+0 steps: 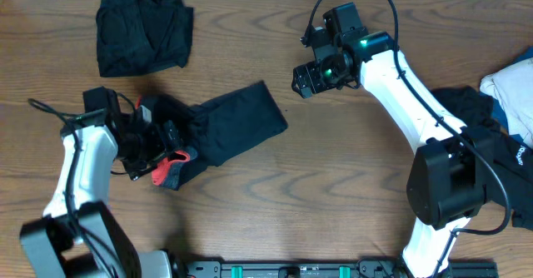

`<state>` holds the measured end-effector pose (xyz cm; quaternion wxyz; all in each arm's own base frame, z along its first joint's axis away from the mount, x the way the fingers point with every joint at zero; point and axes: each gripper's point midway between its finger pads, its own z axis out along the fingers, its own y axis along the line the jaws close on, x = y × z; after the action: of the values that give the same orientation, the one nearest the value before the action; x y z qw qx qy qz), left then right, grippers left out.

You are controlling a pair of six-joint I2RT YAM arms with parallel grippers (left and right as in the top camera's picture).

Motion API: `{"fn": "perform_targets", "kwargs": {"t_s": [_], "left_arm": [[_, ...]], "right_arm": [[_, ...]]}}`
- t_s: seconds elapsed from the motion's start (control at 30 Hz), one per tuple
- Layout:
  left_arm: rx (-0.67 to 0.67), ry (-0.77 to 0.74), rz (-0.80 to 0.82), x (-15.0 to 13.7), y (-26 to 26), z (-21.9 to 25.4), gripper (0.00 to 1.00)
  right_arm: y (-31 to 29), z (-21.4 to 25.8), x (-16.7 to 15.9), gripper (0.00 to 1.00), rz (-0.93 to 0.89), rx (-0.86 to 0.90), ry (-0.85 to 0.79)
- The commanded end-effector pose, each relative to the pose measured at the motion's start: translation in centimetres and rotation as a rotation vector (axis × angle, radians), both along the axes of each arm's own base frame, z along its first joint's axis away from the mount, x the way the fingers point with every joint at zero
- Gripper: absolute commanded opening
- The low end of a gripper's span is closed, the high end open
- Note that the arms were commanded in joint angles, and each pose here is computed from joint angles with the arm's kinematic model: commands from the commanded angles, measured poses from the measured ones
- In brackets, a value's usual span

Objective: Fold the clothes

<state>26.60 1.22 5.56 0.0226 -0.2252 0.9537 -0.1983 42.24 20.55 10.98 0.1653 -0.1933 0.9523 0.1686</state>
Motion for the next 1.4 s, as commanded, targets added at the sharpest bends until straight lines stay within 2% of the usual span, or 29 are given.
{"fn": "perform_targets", "kwargs": {"t_s": [0.0,0.17,0.23,0.27,0.33,0.43,0.5,0.6,0.77,0.87,0.9,1.03,1.13,1.27,1.37], "left_arm": [[0.013,0.038,-0.016,-0.4,0.3,-1.1,0.98],[0.01,0.05,-0.015,-0.4,0.3,-1.6,1.0],[0.024,0.058,-0.009,-0.5,0.6,-1.7,0.85],[0.04,0.071,0.006,-0.6,0.9,-1.8,0.74],[0.09,0.108,0.045,-1.1,1.8,-2.1,0.58],[0.134,0.121,0.056,-1.4,2.5,-2.0,0.24],[0.138,0.107,0.063,-1.2,2.5,-1.7,0.11],[0.172,0.093,0.092,-1.1,3.1,-0.9,0.11],[0.42,0.157,0.185,-3.0,7.2,0.6,0.11],[0.485,0.173,0.231,-3.5,8.2,1.0,0.12],[0.486,0.172,0.235,-3.5,8.3,1.0,0.24],[0.502,0.162,0.239,-3.2,8.6,1.0,0.97],[0.521,0.148,0.249,-2.9,9.0,1.1,1.0],[0.515,0.159,0.249,-3.2,8.8,1.1,0.98],[0.467,0.195,0.26,-3.9,7.9,0.9,0.98]], "right_arm": [[0.1,-0.2,-0.1,0.85,-0.004,-0.001,0.006],[0.0,-0.3,-0.2,0.85,-0.004,-0.002,0.01],[0.0,-0.3,-0.2,0.85,-0.004,-0.004,0.012],[0.0,-0.3,-0.2,0.85,-0.004,-0.004,0.013],[0.0,-0.3,-0.3,0.85,-0.004,-0.005,0.015],[0.0,-0.3,-0.3,0.85,-0.004,-0.006,0.015],[0.0,-0.3,-0.3,0.85,-0.004,-0.005,0.014],[0.0,-0.3,-0.2,0.85,-0.004,-0.004,0.011],[0.0,-0.3,-0.2,0.85,0.0,-0.005,0.01],[0.1,-0.2,0.0,0.85,-0.001,-0.002,0.002],[0.1,-0.2,0.0,0.85,-0.001,-0.001,-0.001],[0.1,-0.2,0.1,0.85,-0.001,-0.001,-0.001],[0.1,-0.3,-0.1,0.85,-0.001,-0.003,0.006],[0.2,-0.6,-0.6,0.85,0.005,0.004,0.025],[0.1,-0.8,-1.2,0.85,0.01,0.006,0.051]]}}
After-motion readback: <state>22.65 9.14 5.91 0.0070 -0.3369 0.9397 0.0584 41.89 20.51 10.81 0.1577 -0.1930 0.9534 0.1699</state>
